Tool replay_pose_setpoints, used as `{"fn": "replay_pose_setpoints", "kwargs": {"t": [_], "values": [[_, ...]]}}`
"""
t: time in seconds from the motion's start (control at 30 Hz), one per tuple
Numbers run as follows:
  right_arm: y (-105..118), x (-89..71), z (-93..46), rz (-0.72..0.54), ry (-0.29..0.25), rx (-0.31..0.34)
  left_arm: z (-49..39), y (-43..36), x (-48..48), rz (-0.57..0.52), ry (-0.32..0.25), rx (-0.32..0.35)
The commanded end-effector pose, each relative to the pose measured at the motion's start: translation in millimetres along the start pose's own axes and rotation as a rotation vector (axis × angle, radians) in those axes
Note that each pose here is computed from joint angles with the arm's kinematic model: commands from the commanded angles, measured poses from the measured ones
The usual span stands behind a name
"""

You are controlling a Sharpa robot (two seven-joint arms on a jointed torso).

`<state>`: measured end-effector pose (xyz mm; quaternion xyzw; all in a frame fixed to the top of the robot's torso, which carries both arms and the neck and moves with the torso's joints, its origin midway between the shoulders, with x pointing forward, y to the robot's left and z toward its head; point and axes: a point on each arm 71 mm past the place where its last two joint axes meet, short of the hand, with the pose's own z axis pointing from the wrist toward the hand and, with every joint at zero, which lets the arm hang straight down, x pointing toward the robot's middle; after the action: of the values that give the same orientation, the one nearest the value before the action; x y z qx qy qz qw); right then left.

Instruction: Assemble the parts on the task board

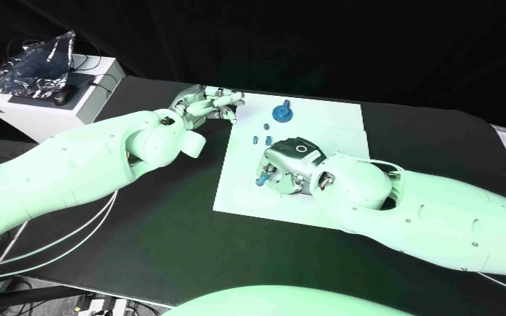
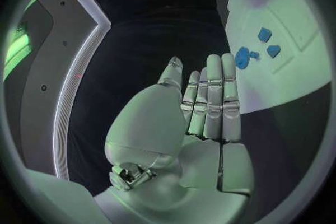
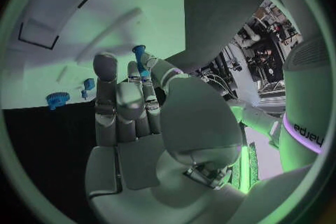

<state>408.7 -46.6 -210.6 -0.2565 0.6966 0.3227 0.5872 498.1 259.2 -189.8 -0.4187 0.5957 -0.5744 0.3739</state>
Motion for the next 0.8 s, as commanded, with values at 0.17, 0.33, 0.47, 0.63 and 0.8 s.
{"fn": "replay_pose_setpoints", "kwargs": {"t": [0.17, 0.33, 0.47, 0.63, 0.8], "values": [[0, 2.7, 1.5, -0.027, 0.03, 0.003, 0.0, -0.7, 1.5, -0.007, 0.008, 0.002], [1, 4.3, 6.4, -0.042, 0.029, 0.017, 0.3, -0.9, 2.5, -0.008, 0.011, 0.003], [2, 7.1, 9.3, -0.054, 0.032, 0.026, 0.6, -0.9, 3.4, -0.009, 0.014, 0.003], [5, 11.2, 11.4, -0.061, 0.044, 0.024, 0.9, -0.9, 4.4, -0.01, 0.016, 0.003], [10, 12.5, 11.7, -0.047, 0.041, 0.0, 1.0, -0.9, 4.7, -0.01, 0.017, 0.003]]}}
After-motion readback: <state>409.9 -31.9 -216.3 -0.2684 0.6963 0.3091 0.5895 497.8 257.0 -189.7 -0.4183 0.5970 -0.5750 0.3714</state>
